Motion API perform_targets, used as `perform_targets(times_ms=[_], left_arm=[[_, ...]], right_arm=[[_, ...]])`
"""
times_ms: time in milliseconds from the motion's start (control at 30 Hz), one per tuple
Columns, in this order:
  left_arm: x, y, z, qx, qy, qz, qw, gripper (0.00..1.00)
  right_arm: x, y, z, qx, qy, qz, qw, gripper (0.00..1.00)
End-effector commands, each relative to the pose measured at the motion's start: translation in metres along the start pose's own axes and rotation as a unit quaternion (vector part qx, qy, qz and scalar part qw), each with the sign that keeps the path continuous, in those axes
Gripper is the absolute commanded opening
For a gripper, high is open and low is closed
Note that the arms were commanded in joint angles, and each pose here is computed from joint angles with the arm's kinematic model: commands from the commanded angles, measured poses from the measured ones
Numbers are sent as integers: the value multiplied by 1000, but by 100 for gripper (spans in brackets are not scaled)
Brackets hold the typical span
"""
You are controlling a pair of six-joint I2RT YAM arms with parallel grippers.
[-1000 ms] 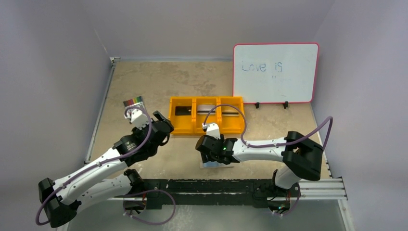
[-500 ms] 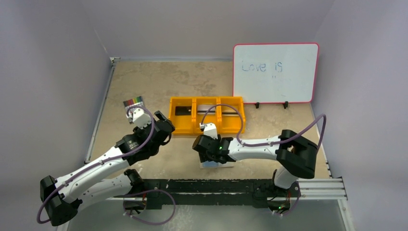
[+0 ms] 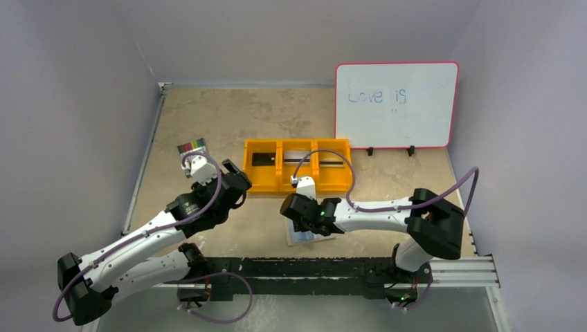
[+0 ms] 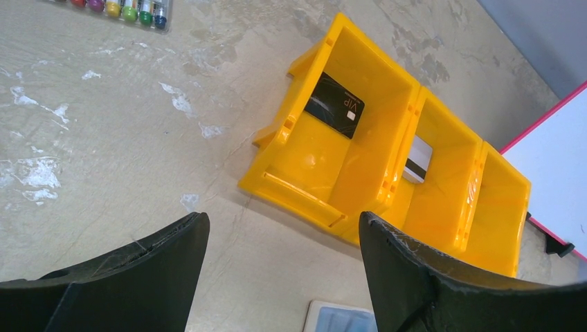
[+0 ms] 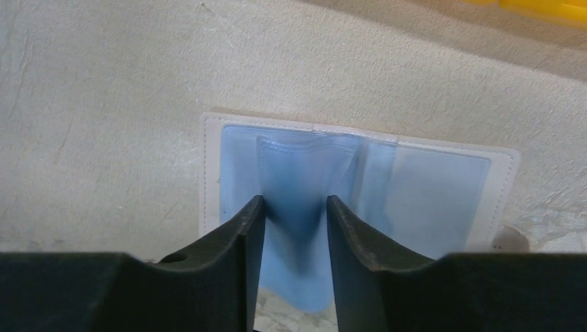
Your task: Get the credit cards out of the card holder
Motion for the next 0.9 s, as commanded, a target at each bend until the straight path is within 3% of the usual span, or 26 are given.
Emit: perform_targets(times_ms=[0, 200, 300, 667, 867], left_arm=[[4, -9, -3, -7, -7, -3, 1000, 79], [-6, -19, -9, -13, 16, -17, 1000, 79], [-9, -25, -10, -21, 24, -20, 999, 78], [-22, -46, -16, -57, 62, -58, 995, 78], [-29, -53, -18, -70, 77, -65, 992, 78]], right_arm=[[5, 7, 11, 49, -7, -17, 999, 36], [14, 5, 14, 69, -21, -63, 995, 24], [19, 3, 13, 70, -29, -78, 994, 23], [38, -24, 8, 167, 8, -183, 969, 33], [43, -56, 6, 106, -7, -204, 973, 39]])
Point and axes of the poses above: each gripper's point midway between its finger pads, its own z axis back along the fingers, its own y axis along the line the jaws close on, x = y × z, the point moved 5 cm from there along z, back along the fingers, and after that the axes turned 14 degrees about -z, right-handed, at the moved point
